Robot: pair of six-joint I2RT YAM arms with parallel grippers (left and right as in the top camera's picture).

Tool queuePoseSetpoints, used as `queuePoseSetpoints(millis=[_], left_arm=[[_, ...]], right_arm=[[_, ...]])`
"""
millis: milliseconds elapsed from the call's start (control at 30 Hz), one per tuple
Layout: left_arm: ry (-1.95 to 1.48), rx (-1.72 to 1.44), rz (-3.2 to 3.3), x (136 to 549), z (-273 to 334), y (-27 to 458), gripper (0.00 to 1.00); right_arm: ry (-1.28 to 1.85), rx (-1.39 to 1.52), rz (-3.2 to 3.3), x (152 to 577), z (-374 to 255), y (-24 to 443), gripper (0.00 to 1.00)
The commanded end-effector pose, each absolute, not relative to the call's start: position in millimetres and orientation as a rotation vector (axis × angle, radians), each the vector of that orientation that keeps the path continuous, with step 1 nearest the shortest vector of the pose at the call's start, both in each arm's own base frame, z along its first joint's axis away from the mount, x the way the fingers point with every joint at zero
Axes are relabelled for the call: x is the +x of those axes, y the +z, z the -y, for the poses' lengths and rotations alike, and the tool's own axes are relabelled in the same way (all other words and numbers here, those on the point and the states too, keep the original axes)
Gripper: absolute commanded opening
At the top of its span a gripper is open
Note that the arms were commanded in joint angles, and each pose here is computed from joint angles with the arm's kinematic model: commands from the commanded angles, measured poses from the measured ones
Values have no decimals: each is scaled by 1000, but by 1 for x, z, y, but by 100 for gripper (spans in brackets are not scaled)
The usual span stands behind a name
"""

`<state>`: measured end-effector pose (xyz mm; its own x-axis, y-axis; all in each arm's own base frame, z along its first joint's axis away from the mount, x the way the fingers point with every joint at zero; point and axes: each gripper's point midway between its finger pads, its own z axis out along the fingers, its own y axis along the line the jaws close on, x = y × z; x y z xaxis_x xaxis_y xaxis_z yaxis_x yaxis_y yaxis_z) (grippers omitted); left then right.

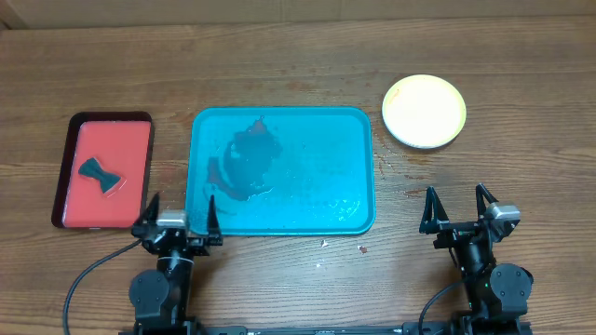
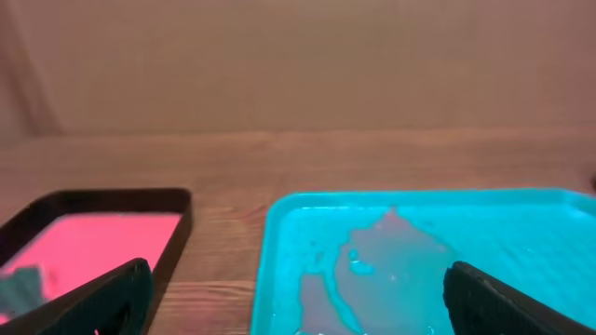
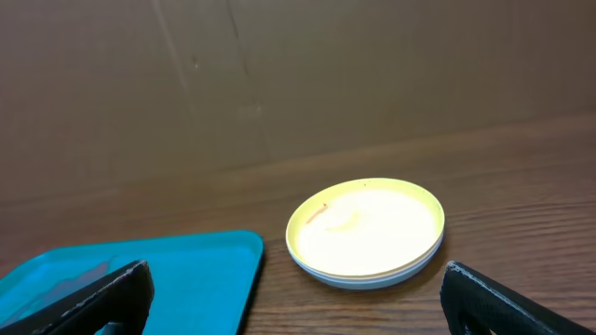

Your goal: Clean dirty plates on tray and stack at the side

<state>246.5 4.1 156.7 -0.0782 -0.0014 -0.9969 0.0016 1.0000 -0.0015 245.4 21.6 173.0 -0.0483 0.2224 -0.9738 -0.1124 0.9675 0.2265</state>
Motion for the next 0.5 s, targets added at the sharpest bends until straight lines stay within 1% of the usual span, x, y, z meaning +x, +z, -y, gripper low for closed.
queuePoseSetpoints(millis=[0,467], left_arm=[[-13,-161,-1637,245,-19,156,100],[-19,-155,-1638,245,-18,156,100]], right_arm=[[256,95,-1590,246,-18,172,100],[256,95,-1590,246,-18,172,100]])
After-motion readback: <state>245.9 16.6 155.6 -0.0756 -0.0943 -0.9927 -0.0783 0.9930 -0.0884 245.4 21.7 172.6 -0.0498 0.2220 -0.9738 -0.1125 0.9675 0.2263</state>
